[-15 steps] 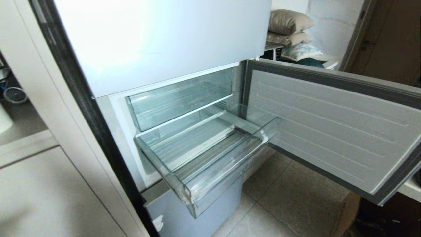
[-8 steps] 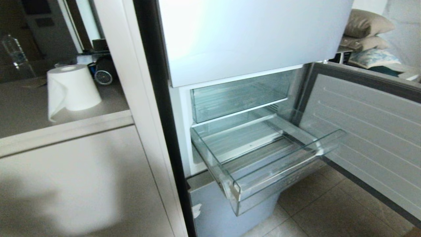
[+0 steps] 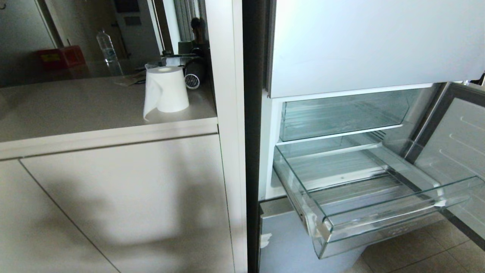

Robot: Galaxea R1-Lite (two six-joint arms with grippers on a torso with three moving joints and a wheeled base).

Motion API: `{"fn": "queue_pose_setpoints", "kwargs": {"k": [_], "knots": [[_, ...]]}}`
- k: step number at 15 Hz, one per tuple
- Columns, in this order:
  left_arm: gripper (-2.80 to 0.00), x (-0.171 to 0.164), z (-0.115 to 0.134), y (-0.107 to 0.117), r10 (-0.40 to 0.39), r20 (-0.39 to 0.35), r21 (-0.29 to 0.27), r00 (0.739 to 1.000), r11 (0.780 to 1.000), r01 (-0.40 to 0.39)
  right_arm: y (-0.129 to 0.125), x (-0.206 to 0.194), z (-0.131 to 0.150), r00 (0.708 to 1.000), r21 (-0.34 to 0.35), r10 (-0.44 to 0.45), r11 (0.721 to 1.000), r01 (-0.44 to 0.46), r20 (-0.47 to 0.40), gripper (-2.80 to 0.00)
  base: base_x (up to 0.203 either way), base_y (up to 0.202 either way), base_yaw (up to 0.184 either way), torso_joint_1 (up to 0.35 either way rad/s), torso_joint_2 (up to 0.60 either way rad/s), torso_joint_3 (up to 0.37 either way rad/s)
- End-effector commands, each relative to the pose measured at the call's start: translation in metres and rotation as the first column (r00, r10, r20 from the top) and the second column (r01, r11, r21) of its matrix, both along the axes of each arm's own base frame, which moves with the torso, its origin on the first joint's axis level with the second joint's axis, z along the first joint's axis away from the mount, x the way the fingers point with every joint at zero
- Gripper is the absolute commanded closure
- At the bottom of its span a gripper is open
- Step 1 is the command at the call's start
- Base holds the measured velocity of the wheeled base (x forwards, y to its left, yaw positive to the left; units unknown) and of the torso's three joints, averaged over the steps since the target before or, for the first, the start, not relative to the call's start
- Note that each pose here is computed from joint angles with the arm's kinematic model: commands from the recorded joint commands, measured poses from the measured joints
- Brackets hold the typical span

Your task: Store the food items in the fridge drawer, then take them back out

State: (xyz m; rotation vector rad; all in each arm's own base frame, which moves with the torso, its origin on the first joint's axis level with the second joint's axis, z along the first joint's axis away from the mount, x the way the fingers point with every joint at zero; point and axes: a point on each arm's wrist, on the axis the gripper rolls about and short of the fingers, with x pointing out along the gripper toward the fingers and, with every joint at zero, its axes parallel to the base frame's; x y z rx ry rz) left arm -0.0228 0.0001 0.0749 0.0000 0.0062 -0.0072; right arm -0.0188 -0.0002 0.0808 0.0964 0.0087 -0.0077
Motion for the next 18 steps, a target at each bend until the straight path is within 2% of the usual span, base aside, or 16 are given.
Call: {"fn": "queue_pose_setpoints", "kwargs": {"k": [1,2,4,6,7,10,12,15,16,18], "knots": [[0.00,0.000,0.000,0.000,-0.001,0.000,0.000,1.000,1.000,0.001,0.000,0.012,0.003,0.989,-0.034,0.002,0.999,-0.007,-0.145,0.00,0.000,0.000,0.000,0.000,0.00,0.000],[0.00,0.000,0.000,0.000,-0.001,0.000,0.000,1.000,1.000,0.001,0.000,0.021,0.006,0.973,-0.061,0.005,0.998,-0.020,-0.229,0.00,0.000,0.000,0.000,0.000,0.00,0.000],[0.00,0.000,0.000,0.000,-0.001,0.000,0.000,1.000,1.000,0.001,0.000,0.040,0.015,0.922,-0.087,0.013,0.995,-0.050,-0.386,0.00,0.000,0.000,0.000,0.000,0.00,0.000],[0.00,0.000,0.000,0.000,-0.001,0.000,0.001,1.000,1.000,0.001,0.002,0.064,0.028,0.840,-0.095,0.026,0.991,-0.092,-0.542,0.00,0.000,0.000,0.000,0.000,0.00,0.000],[0.00,0.000,0.000,0.000,-0.001,0.000,0.000,1.000,1.000,0.001,0.003,0.078,0.036,0.788,-0.089,0.035,0.990,-0.113,-0.615,0.00,0.000,0.000,0.000,0.000,0.00,0.000],[0.00,0.000,0.000,0.000,-0.001,0.000,0.000,1.000,1.000,0.001,0.011,0.119,0.044,0.656,-0.053,0.058,0.988,-0.148,-0.753,0.00,0.000,0.000,0.000,0.000,0.00,0.000],[0.00,0.000,0.000,0.000,-0.001,0.000,0.000,1.000,1.000,0.001,0.016,0.145,0.047,0.596,-0.027,0.081,0.985,-0.170,-0.799,0.00,0.000,0.000,0.000,0.000,0.00,0.000],[0.00,0.000,0.000,0.000,-0.001,0.000,0.000,1.000,1.000,0.001,0.024,0.181,0.046,0.534,0.033,0.141,0.978,-0.207,-0.833,0.00,0.000,0.000,0.000,0.000,0.00,0.000],[0.00,0.000,0.000,0.000,-0.001,0.000,0.000,1.000,1.000,0.001,0.026,0.193,0.044,0.526,0.049,0.159,0.975,-0.216,-0.836,0.00,0.000,0.000,0.000,0.000,0.00,0.000],[0.00,0.000,0.000,0.000,-0.001,0.000,0.000,1.000,1.000,0.001,0.030,0.217,0.038,0.538,0.061,0.176,0.972,-0.225,-0.824,0.00,0.000,0.000,0.000,0.000,0.00,0.000]]}}
